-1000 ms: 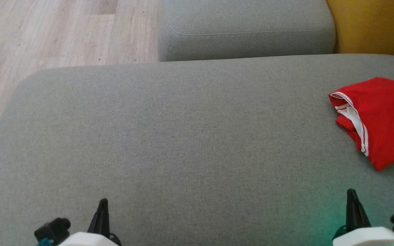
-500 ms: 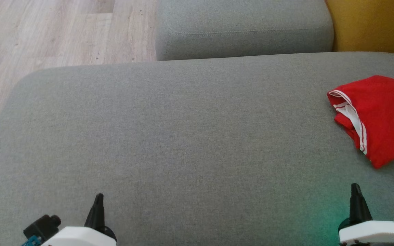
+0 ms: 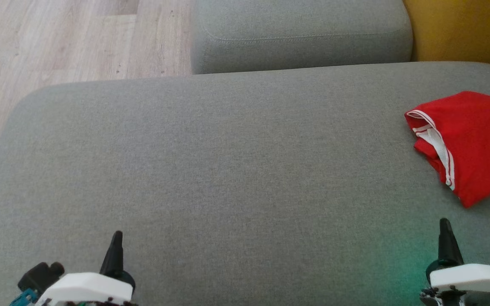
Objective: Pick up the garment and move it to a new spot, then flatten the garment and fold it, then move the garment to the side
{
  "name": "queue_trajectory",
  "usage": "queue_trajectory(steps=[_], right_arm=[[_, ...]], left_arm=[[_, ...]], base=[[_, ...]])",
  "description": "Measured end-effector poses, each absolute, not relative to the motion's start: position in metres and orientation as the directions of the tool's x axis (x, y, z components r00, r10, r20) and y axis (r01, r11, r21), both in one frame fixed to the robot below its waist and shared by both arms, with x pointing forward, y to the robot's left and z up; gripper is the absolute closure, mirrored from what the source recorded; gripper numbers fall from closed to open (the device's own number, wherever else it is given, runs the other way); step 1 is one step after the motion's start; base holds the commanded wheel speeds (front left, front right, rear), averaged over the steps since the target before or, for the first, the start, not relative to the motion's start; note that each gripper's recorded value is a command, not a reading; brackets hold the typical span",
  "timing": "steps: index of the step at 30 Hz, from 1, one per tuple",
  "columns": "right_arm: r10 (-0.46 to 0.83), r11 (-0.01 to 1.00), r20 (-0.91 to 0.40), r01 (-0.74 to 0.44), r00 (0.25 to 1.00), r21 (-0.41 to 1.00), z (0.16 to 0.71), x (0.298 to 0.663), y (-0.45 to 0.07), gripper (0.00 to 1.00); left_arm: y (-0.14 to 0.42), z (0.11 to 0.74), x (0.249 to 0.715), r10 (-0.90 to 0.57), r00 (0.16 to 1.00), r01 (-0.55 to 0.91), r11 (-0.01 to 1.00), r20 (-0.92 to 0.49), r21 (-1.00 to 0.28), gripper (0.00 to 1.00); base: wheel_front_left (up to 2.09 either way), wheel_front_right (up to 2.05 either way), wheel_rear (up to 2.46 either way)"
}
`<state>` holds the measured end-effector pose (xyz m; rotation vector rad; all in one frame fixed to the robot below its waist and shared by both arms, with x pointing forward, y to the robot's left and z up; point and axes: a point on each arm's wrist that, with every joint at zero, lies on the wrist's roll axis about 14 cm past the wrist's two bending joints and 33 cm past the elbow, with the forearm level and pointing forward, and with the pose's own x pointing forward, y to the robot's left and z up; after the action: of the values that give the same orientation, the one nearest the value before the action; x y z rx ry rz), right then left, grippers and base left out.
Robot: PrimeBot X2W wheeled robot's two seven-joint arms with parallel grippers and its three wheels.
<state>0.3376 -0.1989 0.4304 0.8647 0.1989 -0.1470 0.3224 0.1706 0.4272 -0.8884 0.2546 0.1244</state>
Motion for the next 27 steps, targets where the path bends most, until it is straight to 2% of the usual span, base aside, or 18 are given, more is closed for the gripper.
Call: queue_trajectory(steps=[27], right_arm=[[-0.045,0.357,-0.202,0.205,0.978,0.911,0.444,0.351,-0.203,1.00]], left_arm=[[0.177,0.446,0.347,-0.021,0.976,-0.195,0.353,-0.216,-0.915,1.00]], base=[[0.00,0.00,0.00]])
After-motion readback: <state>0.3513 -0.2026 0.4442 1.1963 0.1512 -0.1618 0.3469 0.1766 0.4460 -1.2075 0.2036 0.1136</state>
